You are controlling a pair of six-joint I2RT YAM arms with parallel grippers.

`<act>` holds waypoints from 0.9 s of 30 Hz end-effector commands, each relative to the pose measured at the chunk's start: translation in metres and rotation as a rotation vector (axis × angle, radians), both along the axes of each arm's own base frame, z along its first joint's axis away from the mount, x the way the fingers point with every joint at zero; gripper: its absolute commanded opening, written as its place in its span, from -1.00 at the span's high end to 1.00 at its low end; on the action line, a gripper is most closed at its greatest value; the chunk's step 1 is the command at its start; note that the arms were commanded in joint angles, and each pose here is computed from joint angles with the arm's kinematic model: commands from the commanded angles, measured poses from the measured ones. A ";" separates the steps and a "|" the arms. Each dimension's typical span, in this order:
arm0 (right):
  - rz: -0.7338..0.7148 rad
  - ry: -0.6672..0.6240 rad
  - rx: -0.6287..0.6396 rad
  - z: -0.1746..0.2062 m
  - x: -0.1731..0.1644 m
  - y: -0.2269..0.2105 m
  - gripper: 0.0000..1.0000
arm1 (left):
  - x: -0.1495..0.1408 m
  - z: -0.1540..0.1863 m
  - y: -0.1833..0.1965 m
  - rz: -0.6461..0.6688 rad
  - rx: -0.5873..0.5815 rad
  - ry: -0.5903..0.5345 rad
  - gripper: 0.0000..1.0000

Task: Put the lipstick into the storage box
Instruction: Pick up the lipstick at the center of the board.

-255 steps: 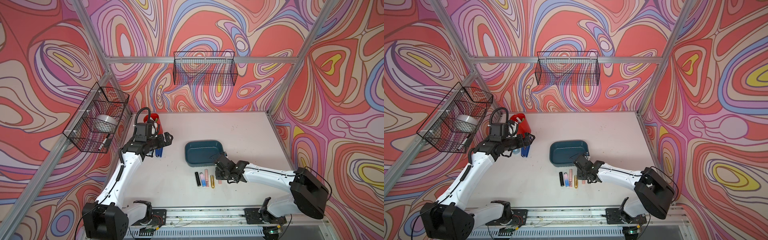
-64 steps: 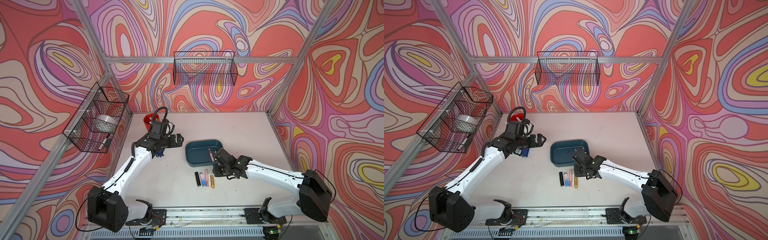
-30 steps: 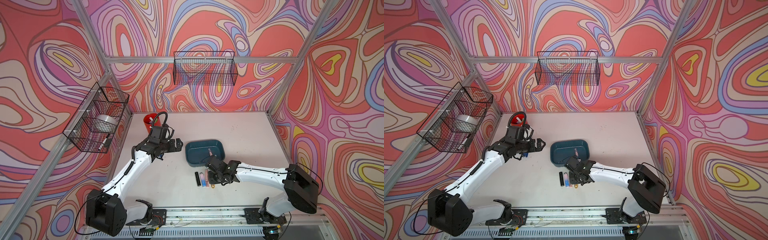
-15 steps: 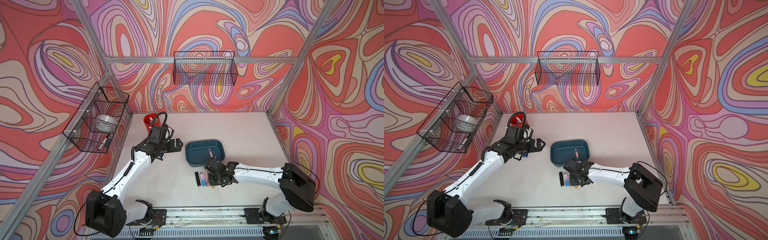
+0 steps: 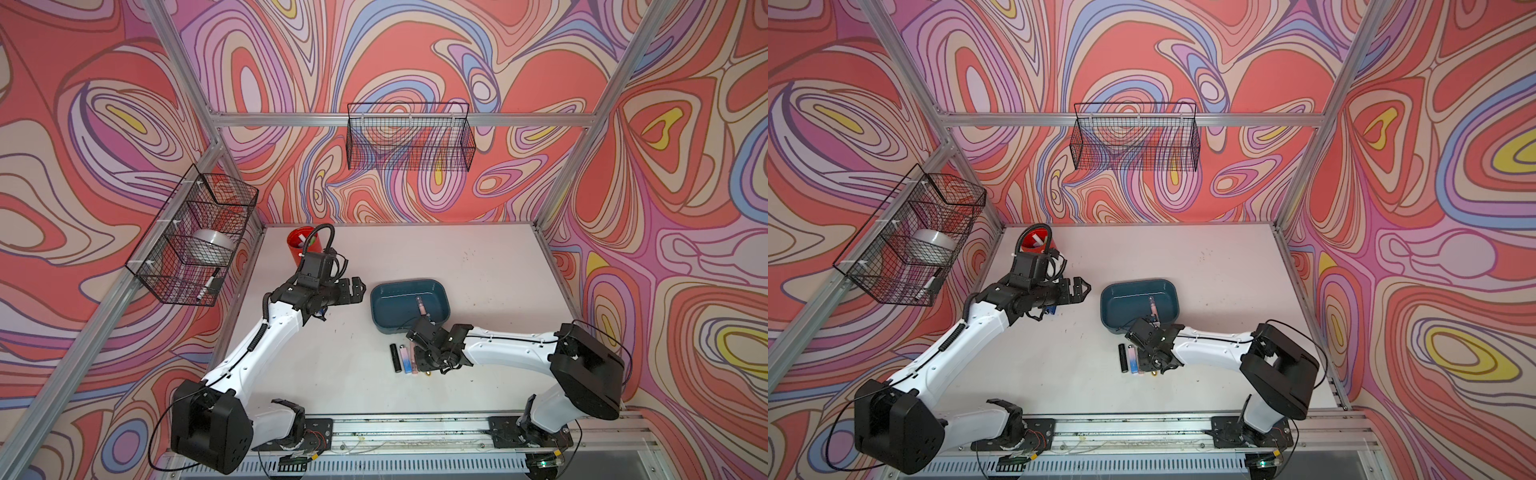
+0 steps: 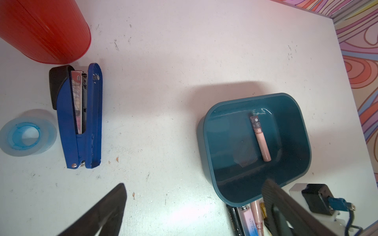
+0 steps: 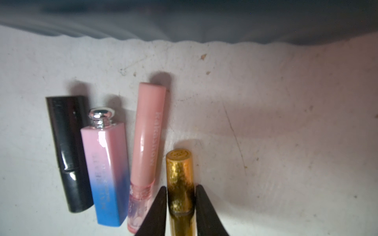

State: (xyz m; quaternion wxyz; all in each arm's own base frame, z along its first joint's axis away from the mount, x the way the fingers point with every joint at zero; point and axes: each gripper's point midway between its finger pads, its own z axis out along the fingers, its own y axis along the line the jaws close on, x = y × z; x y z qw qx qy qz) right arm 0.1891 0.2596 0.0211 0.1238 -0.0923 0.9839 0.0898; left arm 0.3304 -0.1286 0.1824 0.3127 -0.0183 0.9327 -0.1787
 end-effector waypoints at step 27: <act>0.019 -0.179 0.036 0.107 0.032 0.014 0.62 | 0.001 0.011 0.001 0.001 0.008 -0.036 -1.00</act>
